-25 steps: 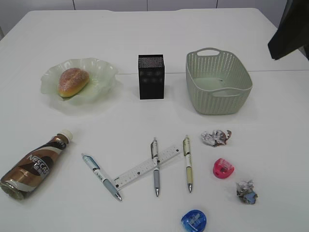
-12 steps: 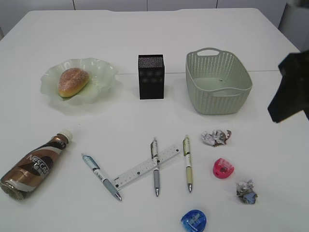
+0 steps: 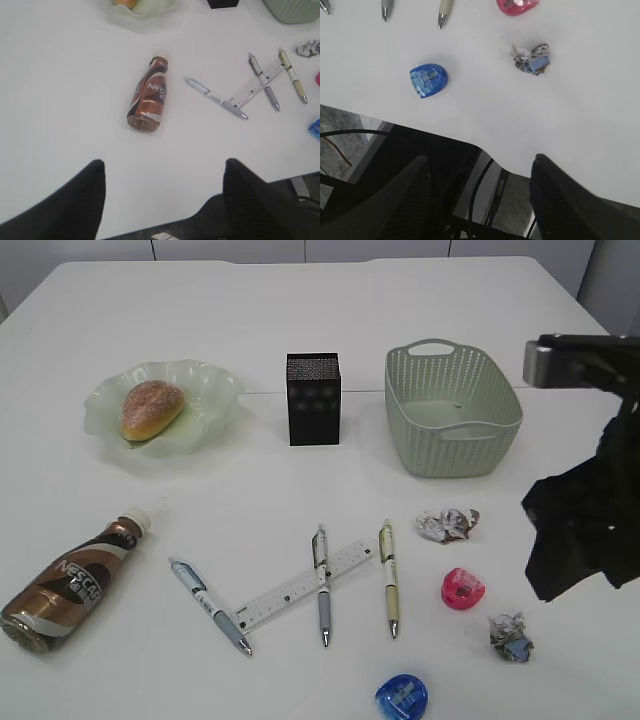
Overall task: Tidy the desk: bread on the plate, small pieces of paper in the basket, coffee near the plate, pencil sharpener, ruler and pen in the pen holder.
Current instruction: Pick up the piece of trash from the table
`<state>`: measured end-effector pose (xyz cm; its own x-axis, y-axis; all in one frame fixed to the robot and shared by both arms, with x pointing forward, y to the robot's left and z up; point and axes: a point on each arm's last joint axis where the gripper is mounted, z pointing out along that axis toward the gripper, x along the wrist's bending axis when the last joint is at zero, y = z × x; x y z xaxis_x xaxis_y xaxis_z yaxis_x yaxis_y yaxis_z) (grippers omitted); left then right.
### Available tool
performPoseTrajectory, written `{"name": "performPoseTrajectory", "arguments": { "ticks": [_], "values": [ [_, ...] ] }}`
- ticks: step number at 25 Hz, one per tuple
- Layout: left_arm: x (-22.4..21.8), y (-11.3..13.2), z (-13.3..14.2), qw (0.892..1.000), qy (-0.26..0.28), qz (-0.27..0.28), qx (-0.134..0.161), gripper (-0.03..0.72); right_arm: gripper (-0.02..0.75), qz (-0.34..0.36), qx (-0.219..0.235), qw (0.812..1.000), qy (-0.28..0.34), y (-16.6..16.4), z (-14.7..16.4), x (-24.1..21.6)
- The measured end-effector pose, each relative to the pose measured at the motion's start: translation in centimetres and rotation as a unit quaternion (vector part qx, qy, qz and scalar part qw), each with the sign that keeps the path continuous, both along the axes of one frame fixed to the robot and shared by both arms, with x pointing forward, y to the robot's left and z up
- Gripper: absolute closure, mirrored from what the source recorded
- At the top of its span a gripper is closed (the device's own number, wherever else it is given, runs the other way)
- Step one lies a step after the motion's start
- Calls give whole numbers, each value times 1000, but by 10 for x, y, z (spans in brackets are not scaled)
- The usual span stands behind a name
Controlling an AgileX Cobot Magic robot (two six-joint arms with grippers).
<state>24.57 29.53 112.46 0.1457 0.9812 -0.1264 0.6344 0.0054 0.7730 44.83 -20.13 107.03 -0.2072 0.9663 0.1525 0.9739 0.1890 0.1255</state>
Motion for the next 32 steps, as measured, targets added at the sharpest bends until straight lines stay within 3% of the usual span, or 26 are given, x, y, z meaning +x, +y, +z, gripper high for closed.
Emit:
{"name": "performPoseTrajectory", "arguments": {
  "ticks": [15, 26, 32],
  "values": [
    [-1, -3, 0, 1000, 3, -10, -14, 158, 211, 13, -77, 994, 80, 19, -82, 47],
    [-1, -3, 0, 1000, 3, -11, -16, 157, 211, 38, -134, 987, 83, 18, -122, 67],
    [-1, -3, 0, 1000, 3, -11, -16, 158, 211, 40, -133, 988, 74, 20, -135, 73]
  ]
}}
